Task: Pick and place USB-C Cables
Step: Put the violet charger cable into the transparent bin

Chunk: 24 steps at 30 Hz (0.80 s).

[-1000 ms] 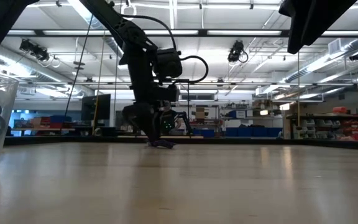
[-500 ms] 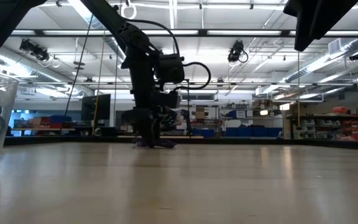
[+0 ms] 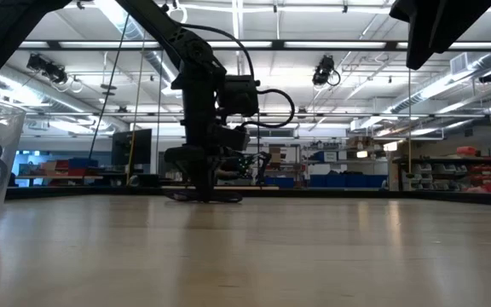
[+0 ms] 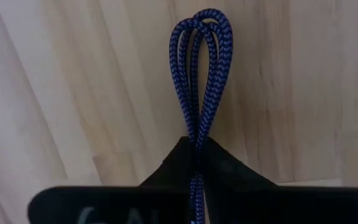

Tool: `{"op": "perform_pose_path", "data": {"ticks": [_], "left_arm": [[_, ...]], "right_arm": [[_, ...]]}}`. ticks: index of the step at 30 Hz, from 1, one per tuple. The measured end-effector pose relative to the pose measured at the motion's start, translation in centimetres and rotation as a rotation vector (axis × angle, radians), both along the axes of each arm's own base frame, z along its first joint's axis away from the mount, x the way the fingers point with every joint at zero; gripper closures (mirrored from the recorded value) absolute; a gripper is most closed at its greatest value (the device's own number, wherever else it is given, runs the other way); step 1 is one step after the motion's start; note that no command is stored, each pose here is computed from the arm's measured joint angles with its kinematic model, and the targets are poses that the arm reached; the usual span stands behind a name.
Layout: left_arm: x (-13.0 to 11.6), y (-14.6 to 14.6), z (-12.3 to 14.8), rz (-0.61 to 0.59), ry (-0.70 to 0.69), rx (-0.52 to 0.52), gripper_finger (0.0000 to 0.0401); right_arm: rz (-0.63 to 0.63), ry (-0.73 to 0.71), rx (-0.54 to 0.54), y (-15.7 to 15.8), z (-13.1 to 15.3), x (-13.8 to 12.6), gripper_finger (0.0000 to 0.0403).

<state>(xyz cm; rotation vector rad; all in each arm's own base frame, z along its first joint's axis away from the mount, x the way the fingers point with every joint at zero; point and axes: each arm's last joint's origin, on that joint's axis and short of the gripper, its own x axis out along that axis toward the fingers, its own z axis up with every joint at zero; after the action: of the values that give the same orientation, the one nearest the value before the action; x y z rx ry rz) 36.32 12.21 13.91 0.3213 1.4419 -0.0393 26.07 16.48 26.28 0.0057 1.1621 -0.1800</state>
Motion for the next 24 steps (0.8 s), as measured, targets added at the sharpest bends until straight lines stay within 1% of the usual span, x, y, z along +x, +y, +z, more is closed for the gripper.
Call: {"op": "perform_pose_path", "data": {"ticks": [3,5,8,12,17,21,24], "left_arm": [[-0.1,-0.7,0.1,0.036,0.031,0.024,0.0382],[-0.5,-1.4,0.3,0.052,0.076,0.031,0.0382],[-0.5,-2.6,1.7,0.063,0.133,0.044,0.0382],[0.3,-4.7,5.1,0.080,0.160,0.043,0.0382],[1.0,-8.7,10.5,0.070,0.132,0.042,0.0382],[0.2,-12.3,14.2,0.100,0.125,0.035,0.0382],[-1.0,-15.2,16.2,0.131,0.127,0.034,0.0383]], "right_arm": [[0.003,-0.003,-0.009,0.0,0.0,0.0,0.0208],[0.004,-0.002,-0.011,0.0,0.0,0.0,0.0208],[0.005,0.001,-0.012,0.0,0.0,0.0,0.0208],[0.004,0.000,-0.014,0.0,0.0,0.0,0.0208],[0.001,0.001,-0.011,0.0,0.0,0.0,0.0208],[0.004,0.004,-0.010,0.0,0.0,-0.1,0.0208],[0.005,0.010,-0.016,0.0,0.0,-0.1,0.0208]]}}
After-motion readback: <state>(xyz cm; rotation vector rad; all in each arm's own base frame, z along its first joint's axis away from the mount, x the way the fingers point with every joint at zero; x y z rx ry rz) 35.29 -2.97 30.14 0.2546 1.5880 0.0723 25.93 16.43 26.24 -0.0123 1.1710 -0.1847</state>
